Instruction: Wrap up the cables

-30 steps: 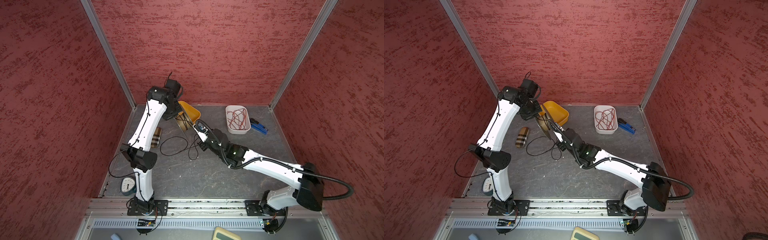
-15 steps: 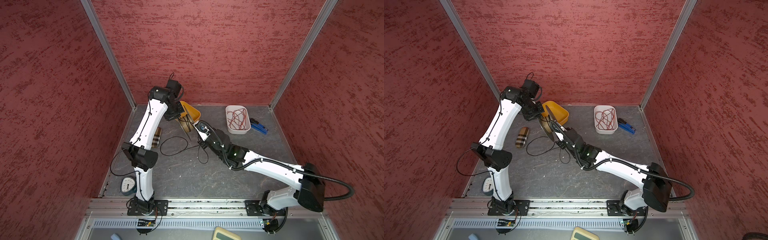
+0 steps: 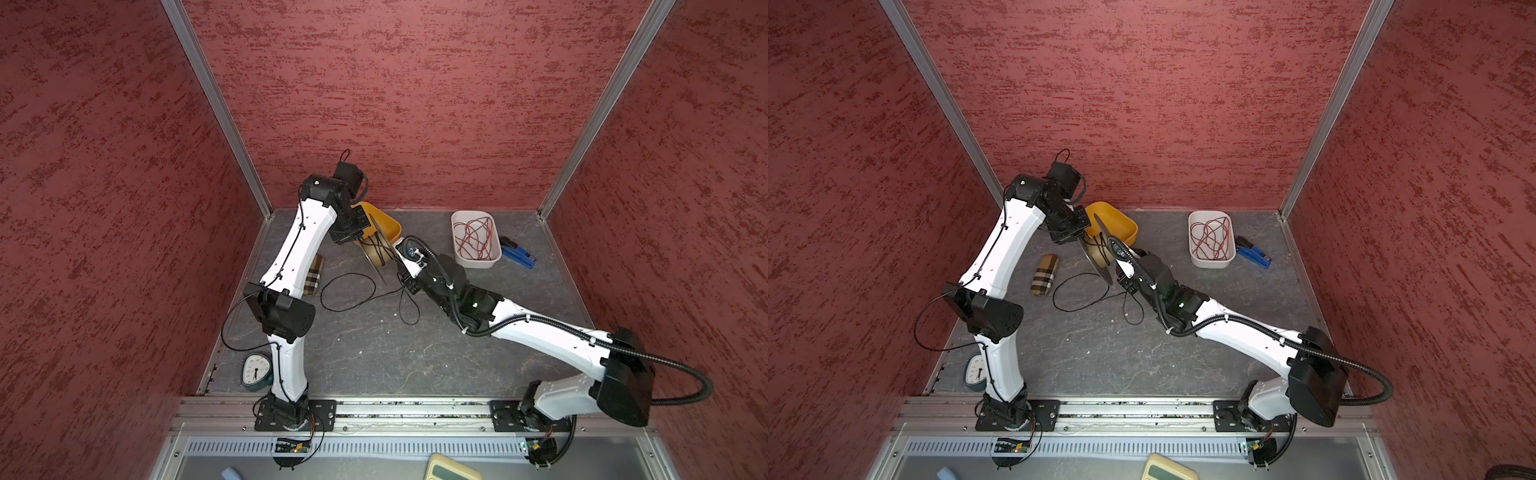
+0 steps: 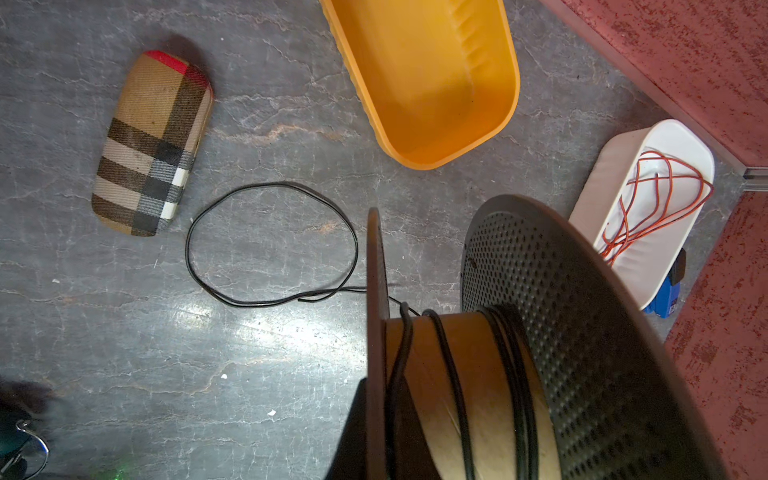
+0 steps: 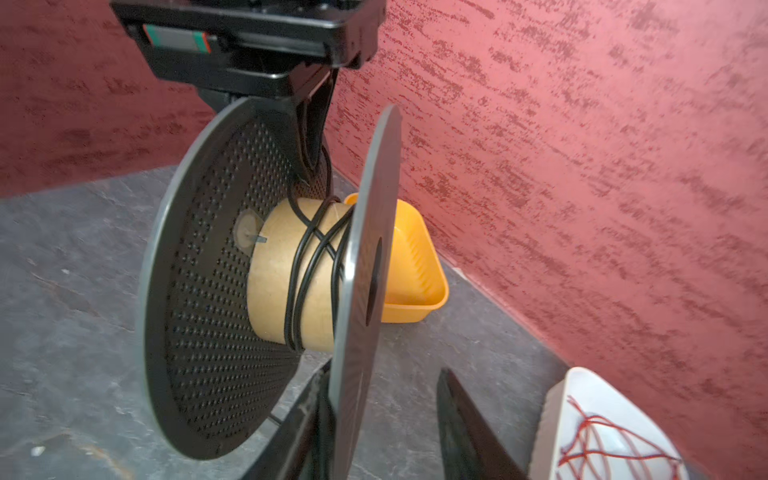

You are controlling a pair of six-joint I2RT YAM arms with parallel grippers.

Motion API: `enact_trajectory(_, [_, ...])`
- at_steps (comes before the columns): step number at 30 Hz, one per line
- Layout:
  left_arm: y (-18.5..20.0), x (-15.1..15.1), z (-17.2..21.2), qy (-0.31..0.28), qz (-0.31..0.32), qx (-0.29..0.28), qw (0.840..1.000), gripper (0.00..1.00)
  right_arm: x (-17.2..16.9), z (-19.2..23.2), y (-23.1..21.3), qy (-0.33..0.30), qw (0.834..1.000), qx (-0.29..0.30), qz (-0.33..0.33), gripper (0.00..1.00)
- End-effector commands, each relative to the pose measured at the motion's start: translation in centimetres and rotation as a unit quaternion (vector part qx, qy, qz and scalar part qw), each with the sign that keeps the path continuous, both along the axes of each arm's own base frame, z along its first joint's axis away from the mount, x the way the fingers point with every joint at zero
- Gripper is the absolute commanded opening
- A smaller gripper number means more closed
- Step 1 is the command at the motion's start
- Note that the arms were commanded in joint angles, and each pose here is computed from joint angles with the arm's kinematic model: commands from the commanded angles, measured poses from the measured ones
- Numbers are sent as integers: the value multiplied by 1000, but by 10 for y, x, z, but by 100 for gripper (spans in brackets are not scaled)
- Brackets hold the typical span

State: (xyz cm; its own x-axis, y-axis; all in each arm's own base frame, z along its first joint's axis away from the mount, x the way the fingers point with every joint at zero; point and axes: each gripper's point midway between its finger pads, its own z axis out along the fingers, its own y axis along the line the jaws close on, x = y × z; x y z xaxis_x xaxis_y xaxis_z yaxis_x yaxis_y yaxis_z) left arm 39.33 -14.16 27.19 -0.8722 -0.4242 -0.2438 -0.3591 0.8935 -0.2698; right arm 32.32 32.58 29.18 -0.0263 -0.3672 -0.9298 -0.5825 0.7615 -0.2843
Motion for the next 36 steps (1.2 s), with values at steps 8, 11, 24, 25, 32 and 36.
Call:
enact_trajectory(8, [24,-32,40,-39,-77,13,996,0,-15,19,-14,146,974,146,91,68])
enact_trajectory(11, [27,-31,45,-46,-75,6,996,0,-17,9,-13,184,964,166,101,69])
enact_trajectory(24, [25,-32,78,-99,-89,-22,991,0,2,-28,-42,267,939,206,62,75])
enact_trajectory(25, [23,-32,81,-104,-91,-24,990,0,4,-35,-41,278,937,202,56,75])
enact_trajectory(32, [15,-34,103,-143,-116,-42,982,0,18,-65,-35,340,913,221,38,76])
enact_trajectory(36, [13,-35,112,-159,-121,-50,979,0,27,-76,-34,361,903,232,39,76])
